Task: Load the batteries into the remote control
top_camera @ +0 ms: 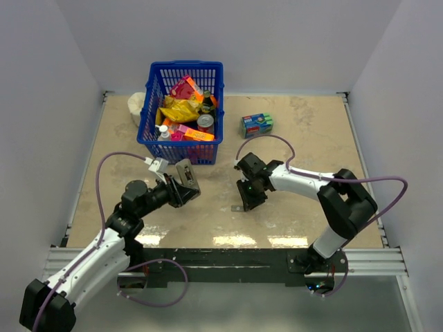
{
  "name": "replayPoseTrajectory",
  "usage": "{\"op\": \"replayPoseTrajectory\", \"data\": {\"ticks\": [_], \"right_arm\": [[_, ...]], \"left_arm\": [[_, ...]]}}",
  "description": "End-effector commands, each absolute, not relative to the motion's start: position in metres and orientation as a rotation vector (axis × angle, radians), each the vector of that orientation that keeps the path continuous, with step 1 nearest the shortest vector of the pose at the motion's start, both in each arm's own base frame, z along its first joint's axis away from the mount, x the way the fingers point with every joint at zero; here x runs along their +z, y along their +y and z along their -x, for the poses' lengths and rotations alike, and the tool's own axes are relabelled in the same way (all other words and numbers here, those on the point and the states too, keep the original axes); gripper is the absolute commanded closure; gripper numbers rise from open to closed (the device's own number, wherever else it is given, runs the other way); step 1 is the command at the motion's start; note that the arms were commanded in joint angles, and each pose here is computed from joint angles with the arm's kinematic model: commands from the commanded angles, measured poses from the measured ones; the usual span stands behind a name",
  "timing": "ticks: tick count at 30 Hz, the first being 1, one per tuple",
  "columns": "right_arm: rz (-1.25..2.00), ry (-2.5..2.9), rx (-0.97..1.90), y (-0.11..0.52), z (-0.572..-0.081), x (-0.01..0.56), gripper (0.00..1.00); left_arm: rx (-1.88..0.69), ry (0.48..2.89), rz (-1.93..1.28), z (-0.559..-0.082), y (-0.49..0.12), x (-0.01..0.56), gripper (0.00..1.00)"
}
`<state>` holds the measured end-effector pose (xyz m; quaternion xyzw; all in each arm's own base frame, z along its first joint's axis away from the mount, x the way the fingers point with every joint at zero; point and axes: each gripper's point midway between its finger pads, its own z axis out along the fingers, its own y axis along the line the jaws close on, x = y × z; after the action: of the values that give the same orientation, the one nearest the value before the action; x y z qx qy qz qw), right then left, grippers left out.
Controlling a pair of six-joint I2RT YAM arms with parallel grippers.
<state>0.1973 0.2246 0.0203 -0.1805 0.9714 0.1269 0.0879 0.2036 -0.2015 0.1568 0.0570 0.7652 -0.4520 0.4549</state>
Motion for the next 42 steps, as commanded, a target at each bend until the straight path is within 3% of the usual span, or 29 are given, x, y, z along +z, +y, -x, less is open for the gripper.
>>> {"op": "replayPoseTrajectory", "data": {"ticks": [1, 4, 9, 17, 30, 42], "right_arm": [[0.491, 2.892, 0.419, 0.231, -0.199, 0.014, 0.74], [0.489, 2.888, 0.41, 0.229, -0.199, 0.013, 0.81], [0.494, 2.853, 0.397, 0.227, -0.204, 0.019, 1.0], [0.484, 2.72, 0.368, 0.223, -0.219, 0.049, 1.0], [0.252, 2.162, 0.294, 0.18, -0.26, 0.183, 1.0], [0.097, 1.881, 0.379, 0.148, -0.246, 0.247, 1.0]], "left_arm": [[-1.141, 1.871, -0.179, -0.201, -0.205, 0.164, 1.0], [-1.144, 1.879, -0.197, -0.199, -0.206, 0.163, 1.0], [-1.192, 1.894, -0.258, -0.192, -0.213, 0.164, 1.0], [-1.331, 1.964, -0.407, -0.175, -0.231, 0.16, 1.0], [-1.444, 2.223, -0.658, -0.133, -0.286, 0.12, 1.0], [-1.55, 2.429, -0.911, -0.121, -0.343, 0.065, 0.94]]}}
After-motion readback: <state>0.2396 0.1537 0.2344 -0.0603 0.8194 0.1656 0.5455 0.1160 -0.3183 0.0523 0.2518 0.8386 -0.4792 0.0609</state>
